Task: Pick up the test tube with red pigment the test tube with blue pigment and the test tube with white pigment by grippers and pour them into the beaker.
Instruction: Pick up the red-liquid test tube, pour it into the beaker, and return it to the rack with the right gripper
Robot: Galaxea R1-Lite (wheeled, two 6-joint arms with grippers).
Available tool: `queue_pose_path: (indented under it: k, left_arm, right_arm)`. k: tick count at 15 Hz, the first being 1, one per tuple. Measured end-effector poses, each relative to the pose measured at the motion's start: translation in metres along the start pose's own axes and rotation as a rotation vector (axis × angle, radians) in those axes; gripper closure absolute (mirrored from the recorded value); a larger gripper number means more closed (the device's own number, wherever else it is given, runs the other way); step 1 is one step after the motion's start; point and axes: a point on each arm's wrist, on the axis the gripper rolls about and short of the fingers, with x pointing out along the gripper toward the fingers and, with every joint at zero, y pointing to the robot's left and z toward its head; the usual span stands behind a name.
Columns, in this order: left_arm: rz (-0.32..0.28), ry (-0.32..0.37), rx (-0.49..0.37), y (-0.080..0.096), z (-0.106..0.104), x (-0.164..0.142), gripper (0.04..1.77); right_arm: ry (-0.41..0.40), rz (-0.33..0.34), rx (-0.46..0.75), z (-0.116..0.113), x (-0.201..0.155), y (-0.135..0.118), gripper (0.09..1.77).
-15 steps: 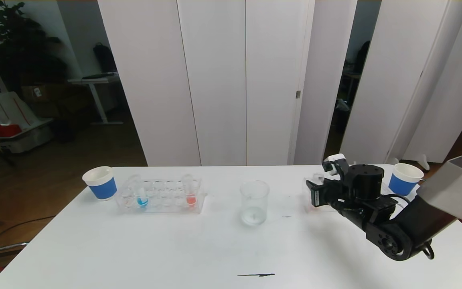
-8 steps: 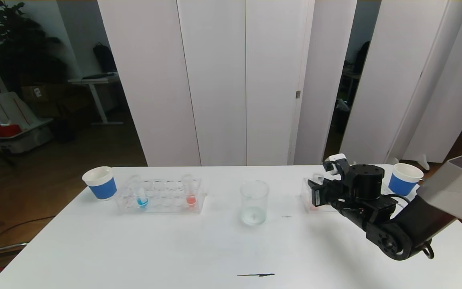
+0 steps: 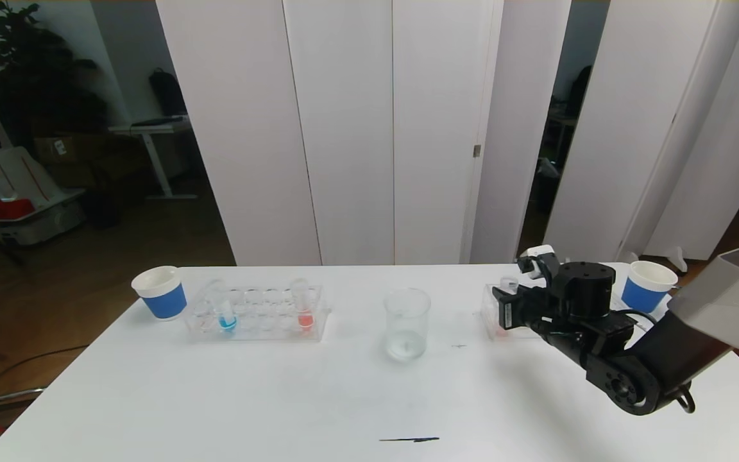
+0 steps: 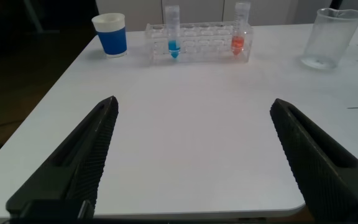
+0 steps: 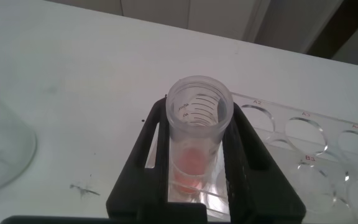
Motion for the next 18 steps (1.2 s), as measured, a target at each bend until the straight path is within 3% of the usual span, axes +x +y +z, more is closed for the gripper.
queue_pose_path:
  k: [5, 11, 15, 18]
  left_arm:
    - [0.000, 0.000, 0.000, 0.000, 0.000, 0.000, 0.06]
    - [0.000, 0.000, 0.000, 0.000, 0.000, 0.000, 0.06]
    - [0.000, 0.000, 0.000, 0.000, 0.000, 0.000, 0.06]
    - [0.000, 0.000, 0.000, 0.000, 0.000, 0.000, 0.06]
  right_arm:
    - [-0.042, 0.007, 0.023, 0.015, -0.009, -0.001, 1.28]
    - [-0.142, 0.007, 0.028, 0.054, -0.016, -0.003, 1.28]
    - [-0.160, 0.018, 0.024, 0.103, -0.010, -0.003, 1.28]
    - [-0.149, 0.068, 0.019, 0.142, -0.005, -0.001, 1.28]
